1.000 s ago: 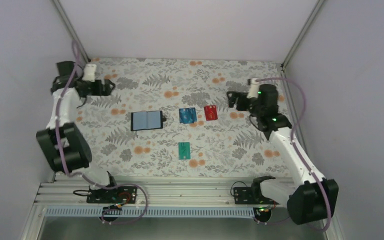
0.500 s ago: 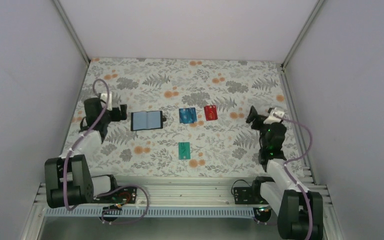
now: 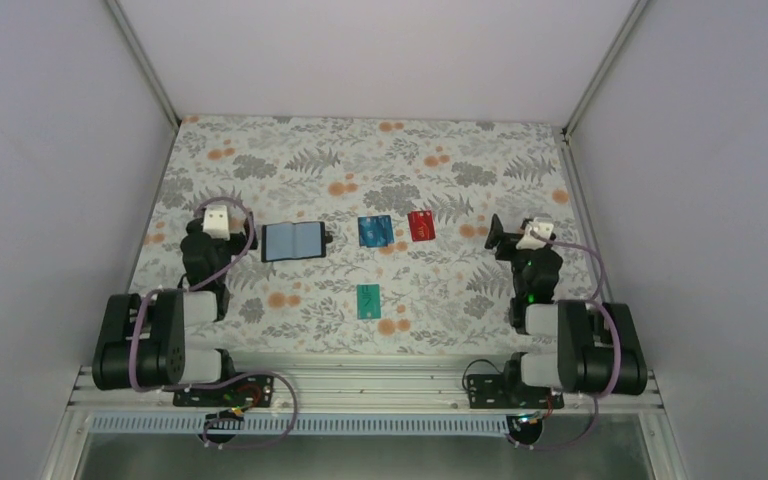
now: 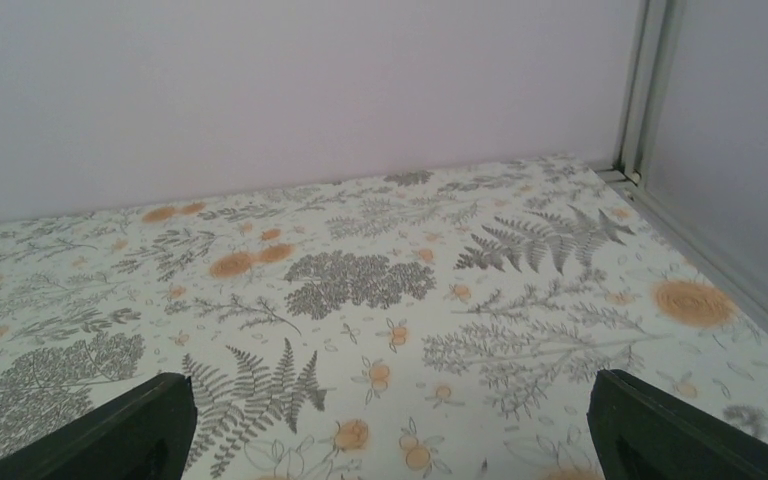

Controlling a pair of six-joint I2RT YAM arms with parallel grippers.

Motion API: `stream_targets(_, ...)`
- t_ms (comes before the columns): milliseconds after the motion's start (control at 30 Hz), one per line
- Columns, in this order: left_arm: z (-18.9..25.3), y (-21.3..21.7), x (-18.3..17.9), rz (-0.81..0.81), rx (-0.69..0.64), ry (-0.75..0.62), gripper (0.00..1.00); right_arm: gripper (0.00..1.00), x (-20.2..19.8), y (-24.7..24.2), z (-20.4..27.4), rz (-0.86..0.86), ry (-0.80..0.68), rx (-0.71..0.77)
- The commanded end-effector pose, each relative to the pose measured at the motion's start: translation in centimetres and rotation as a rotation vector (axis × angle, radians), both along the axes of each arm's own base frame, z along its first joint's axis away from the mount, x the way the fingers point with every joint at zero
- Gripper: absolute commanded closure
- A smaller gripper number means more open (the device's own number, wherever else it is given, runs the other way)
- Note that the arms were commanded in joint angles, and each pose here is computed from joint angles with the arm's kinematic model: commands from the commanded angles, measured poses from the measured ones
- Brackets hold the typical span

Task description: Take the credit cards out of the card holder

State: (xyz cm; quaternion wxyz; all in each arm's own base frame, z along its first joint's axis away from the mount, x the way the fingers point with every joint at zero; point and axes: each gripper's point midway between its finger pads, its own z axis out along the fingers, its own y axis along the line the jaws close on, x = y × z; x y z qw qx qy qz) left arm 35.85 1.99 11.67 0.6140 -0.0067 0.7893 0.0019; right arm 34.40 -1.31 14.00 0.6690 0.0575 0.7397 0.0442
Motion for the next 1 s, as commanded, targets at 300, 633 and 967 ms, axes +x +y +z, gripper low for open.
stream_targets(300,2.5,-2.1,2.0,-0.118,0.098,-0.199,0.00,0.01,3.9,0.5,1.1,0.051,-0.048,-0.074)
stream_targets(633,2.4,-2.1,2.2,-0.104,0.105,-0.187,0.00,0.01,4.0,0.4,1.0,0.050,-0.041,-0.072)
stream_targets(967,2.3,-2.1,2.4,-0.096,0.107,-0.180,0.00,0.01,4.0,0.5,1.0,0.052,-0.041,-0.072)
